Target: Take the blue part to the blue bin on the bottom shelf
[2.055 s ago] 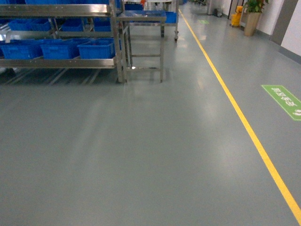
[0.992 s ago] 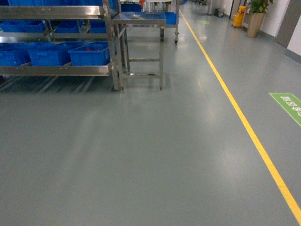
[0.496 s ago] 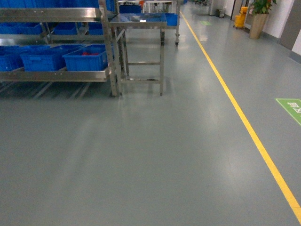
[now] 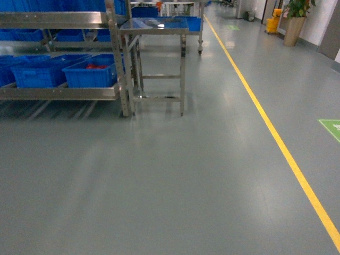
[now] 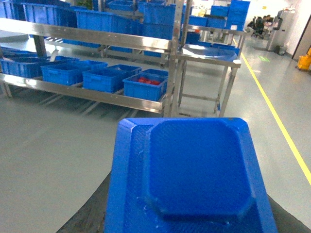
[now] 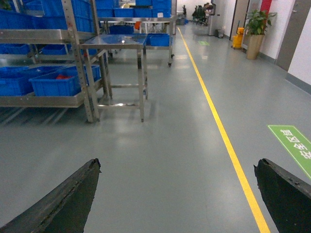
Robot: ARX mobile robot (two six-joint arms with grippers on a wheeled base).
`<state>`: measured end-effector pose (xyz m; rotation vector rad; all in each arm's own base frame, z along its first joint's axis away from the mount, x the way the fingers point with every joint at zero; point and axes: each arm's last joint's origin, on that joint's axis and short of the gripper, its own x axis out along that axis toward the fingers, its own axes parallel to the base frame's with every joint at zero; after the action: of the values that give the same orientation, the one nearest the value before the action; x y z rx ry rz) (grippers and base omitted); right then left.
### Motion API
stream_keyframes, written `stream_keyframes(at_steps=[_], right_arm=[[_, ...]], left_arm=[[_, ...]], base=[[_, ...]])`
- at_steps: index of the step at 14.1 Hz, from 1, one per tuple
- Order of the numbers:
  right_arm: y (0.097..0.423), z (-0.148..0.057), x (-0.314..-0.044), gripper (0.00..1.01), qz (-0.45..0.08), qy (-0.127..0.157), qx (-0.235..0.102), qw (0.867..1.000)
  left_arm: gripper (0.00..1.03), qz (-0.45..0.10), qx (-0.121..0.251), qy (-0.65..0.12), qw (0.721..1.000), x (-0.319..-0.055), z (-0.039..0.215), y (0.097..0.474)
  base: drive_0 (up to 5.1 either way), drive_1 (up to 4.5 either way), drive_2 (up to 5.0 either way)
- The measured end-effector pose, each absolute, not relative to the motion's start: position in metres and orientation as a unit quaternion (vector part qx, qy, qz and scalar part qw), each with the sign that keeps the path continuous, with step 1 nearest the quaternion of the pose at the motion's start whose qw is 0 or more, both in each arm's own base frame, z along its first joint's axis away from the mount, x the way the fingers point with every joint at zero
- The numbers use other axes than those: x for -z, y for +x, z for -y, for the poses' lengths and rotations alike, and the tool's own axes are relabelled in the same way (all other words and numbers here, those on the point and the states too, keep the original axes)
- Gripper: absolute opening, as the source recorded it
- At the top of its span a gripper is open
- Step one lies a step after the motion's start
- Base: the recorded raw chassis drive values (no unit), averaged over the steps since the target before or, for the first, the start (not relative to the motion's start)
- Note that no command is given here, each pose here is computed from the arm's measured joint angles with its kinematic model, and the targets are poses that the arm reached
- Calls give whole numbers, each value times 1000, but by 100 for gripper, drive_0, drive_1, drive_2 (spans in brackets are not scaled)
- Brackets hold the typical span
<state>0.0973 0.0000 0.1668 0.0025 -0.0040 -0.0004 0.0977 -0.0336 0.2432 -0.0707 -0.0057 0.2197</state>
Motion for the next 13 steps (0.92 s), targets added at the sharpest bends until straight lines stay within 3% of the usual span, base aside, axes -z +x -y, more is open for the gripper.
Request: stream_keyframes(at_steps=[13], right_arm=[[97, 0, -167, 98, 2, 1, 0, 1000]], left_arm=[[43, 2, -109, -35, 993, -243, 34, 98]], base=[[-3, 421, -428]])
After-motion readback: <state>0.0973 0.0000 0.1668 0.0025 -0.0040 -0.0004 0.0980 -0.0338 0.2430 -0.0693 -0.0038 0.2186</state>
